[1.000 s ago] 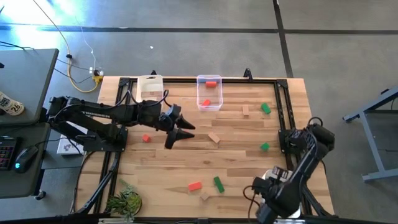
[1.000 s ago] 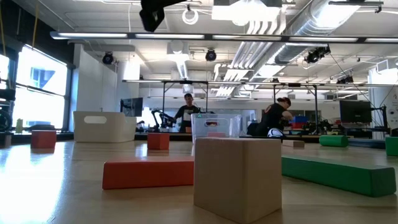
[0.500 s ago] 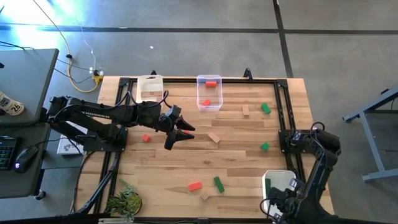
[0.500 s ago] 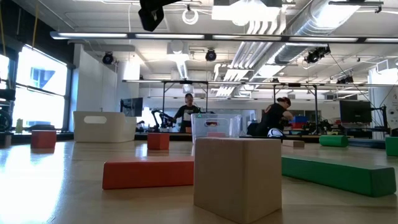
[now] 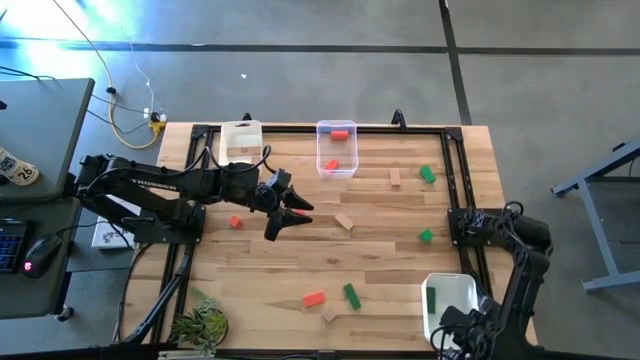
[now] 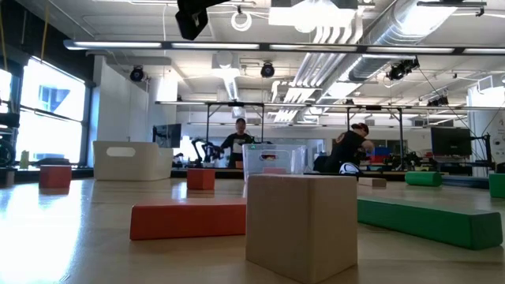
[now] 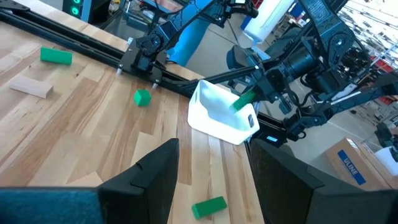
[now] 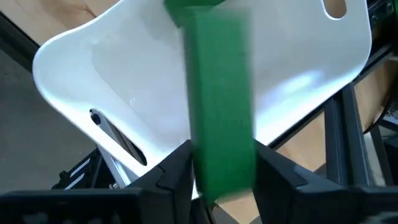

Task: Sort & place blocks by color
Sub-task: Put the green block into the bottom white bin, then put the orange block into the transparent bin

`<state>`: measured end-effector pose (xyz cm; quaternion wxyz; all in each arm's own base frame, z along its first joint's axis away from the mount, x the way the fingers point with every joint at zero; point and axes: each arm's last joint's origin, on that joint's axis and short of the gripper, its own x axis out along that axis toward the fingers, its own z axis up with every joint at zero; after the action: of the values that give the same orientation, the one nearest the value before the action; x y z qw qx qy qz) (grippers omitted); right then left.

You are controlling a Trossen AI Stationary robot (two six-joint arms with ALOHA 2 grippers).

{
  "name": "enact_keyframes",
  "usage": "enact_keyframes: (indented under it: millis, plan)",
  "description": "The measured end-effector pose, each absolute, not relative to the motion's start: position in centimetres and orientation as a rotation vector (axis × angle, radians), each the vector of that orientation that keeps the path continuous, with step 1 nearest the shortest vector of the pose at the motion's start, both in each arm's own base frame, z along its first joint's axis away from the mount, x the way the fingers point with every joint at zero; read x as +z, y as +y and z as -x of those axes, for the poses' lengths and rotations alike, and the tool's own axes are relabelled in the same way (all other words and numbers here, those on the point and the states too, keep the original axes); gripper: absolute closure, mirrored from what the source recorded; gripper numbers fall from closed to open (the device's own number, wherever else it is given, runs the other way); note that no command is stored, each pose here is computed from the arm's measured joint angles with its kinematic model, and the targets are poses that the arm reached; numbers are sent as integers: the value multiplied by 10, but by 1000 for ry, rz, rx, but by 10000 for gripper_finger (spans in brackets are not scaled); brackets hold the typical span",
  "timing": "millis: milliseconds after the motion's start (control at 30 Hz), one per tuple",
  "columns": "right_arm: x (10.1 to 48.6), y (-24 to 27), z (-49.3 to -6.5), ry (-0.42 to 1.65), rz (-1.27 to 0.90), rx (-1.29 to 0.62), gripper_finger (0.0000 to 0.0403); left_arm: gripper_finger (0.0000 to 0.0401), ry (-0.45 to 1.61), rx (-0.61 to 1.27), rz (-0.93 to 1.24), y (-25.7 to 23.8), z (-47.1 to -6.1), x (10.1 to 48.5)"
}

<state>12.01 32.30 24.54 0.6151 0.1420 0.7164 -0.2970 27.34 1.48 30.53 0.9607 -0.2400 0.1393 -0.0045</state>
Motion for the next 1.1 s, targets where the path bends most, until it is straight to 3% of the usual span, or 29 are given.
enact_keyframes:
  millis: [233,500,1100]
  plan:
    - [244,323,-122,1635,-325,-690,255,213,282,-9,487,15,-273,305]
    - [255,309,-142,1458,-359,-681,254,213,263,77,455,18,-273,305]
    - [330,207,-205,1087,-265,-562,253,213,466,356,308,27,-263,284]
